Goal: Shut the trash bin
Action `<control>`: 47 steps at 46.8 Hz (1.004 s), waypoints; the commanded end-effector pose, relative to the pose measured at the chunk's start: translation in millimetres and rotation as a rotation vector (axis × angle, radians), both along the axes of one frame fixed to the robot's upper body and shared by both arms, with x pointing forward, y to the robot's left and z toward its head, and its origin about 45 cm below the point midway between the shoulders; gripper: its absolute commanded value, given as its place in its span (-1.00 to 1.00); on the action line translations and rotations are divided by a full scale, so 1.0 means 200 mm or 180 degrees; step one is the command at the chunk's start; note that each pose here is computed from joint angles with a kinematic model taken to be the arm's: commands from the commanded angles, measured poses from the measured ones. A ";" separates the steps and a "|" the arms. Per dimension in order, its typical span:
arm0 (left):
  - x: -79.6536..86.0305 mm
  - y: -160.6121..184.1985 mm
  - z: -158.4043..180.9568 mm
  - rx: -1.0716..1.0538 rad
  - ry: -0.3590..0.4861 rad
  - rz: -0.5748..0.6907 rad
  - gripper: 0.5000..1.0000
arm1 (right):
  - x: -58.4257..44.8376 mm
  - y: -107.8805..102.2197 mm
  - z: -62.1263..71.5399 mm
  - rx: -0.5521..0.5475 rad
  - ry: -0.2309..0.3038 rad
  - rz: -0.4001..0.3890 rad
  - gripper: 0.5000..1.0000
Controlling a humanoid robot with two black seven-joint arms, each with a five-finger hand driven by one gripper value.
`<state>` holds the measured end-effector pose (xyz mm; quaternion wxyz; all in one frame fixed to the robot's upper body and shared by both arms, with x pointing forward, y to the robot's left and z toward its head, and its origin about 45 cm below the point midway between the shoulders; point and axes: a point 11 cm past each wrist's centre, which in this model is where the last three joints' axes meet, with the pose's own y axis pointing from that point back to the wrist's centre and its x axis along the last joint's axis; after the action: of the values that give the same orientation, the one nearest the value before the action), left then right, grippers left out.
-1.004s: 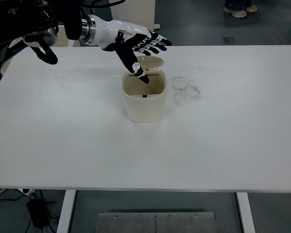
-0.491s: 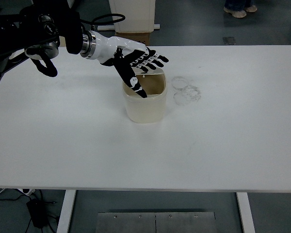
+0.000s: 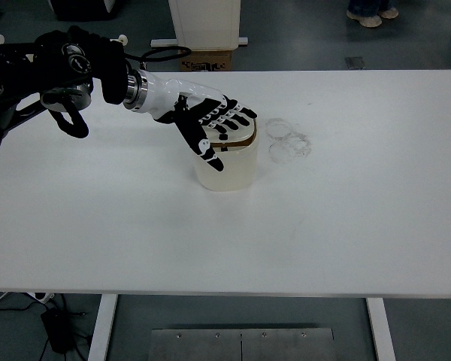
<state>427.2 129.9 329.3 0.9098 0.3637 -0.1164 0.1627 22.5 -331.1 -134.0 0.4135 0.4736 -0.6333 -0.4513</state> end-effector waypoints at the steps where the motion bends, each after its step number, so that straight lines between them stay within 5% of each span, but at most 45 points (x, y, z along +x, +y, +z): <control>1: -0.01 0.01 -0.01 0.0010 0.0022 -0.0013 1.00 | 0.00 0.00 0.00 0.0002 -0.0001 -0.0003 0.97; 33: -0.03 0.02 -0.05 0.0169 -0.0010 -0.0075 1.00 | 0.00 0.00 0.00 -0.0003 0.0001 0.0002 0.97; 47: 0.01 0.02 0.06 0.0118 -0.0155 -0.0039 1.00 | 0.00 0.00 0.00 -0.0003 0.0001 0.0002 0.97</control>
<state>427.4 132.5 338.1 0.9005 0.3789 -0.1428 0.1585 22.6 -331.1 -134.0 0.4135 0.4736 -0.6332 -0.4513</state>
